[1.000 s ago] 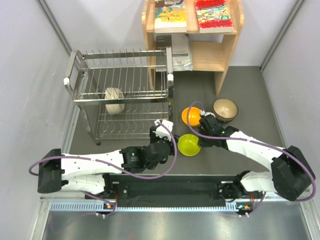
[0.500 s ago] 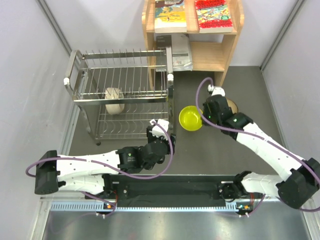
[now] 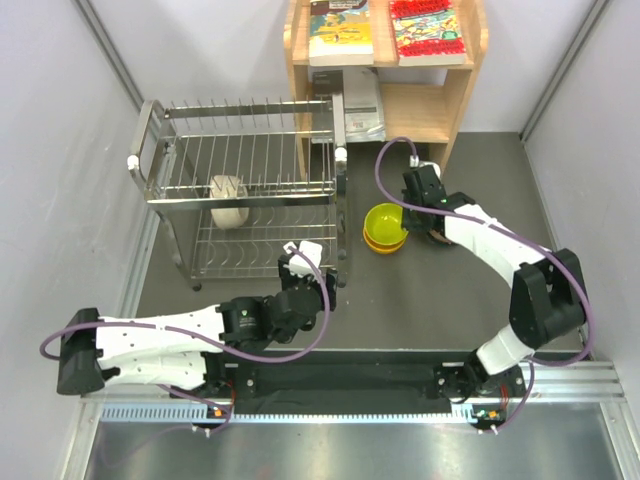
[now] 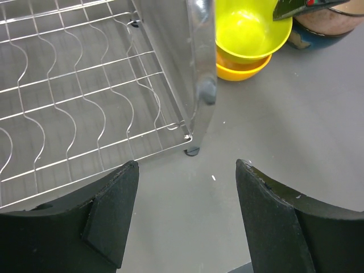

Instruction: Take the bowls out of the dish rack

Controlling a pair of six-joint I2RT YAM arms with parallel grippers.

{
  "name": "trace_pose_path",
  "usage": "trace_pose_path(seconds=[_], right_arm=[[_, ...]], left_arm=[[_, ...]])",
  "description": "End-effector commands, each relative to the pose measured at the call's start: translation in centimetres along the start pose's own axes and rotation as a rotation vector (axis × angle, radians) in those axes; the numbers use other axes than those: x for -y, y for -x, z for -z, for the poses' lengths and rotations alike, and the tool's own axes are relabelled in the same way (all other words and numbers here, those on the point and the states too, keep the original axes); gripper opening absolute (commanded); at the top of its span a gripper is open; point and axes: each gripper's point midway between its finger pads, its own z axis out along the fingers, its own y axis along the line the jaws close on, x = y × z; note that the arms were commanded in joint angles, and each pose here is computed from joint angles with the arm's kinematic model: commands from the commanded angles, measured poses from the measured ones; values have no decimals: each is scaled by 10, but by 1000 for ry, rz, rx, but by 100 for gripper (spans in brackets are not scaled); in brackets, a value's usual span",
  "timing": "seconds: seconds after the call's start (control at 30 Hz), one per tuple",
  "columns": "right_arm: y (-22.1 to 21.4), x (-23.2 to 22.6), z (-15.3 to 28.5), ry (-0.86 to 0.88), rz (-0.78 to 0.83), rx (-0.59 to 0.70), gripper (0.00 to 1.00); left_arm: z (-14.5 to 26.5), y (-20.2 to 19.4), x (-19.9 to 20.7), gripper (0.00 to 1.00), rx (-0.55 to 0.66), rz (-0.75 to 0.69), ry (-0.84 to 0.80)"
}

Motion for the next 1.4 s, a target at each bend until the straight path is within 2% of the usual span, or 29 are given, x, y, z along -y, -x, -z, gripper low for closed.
trace_pose_path(seconds=[0.0, 0.33, 0.5, 0.73, 0.9, 1.03, 1.07, 1.1, 1.17, 1.2, 1.23, 1.27, 1.3, 1.33, 1.37], right_arm=[[41, -19, 2, 80, -30, 100, 0], [26, -16, -16, 79, -27, 46, 1], [26, -14, -14, 88, -31, 51, 30], [21, -9, -7, 89, -34, 45, 38], [27, -6, 21, 113, -51, 87, 42], [22, -2, 54, 150, -79, 122, 46], [30, -1, 75, 179, -95, 176, 48], [32, -2, 86, 199, -112, 201, 49], [35, -5, 115, 272, -126, 264, 53], [36, -6, 124, 296, -133, 287, 54], [36, -7, 137, 329, -135, 309, 57], [35, -6, 143, 334, -135, 317, 57], [31, -5, 147, 342, -134, 311, 57], [29, -6, 154, 363, -137, 320, 58], [28, -5, 158, 369, -138, 324, 58]], left_arm=[[4, 1, -11, 74, 23, 25, 28], [5, -2, -14, 74, 17, 21, 40], [5, 0, -21, 76, 27, 36, 77], [11, 1, -45, 80, 75, 107, 169], [23, 5, -80, 82, 145, 219, 275], [28, 10, -94, 81, 178, 215, 339], [26, 8, -96, 82, 174, 199, 368], [28, 2, -106, 83, 160, 175, 416], [35, 16, -127, 92, 207, 194, 534], [39, 21, -146, 92, 250, 301, 609], [46, 29, -158, 91, 250, 277, 653], [46, 35, -161, 89, 256, 301, 660], [47, 36, -172, 89, 201, 179, 691], [36, 48, -161, 89, 240, 259, 641], [36, 51, -162, 90, 234, 274, 603]])
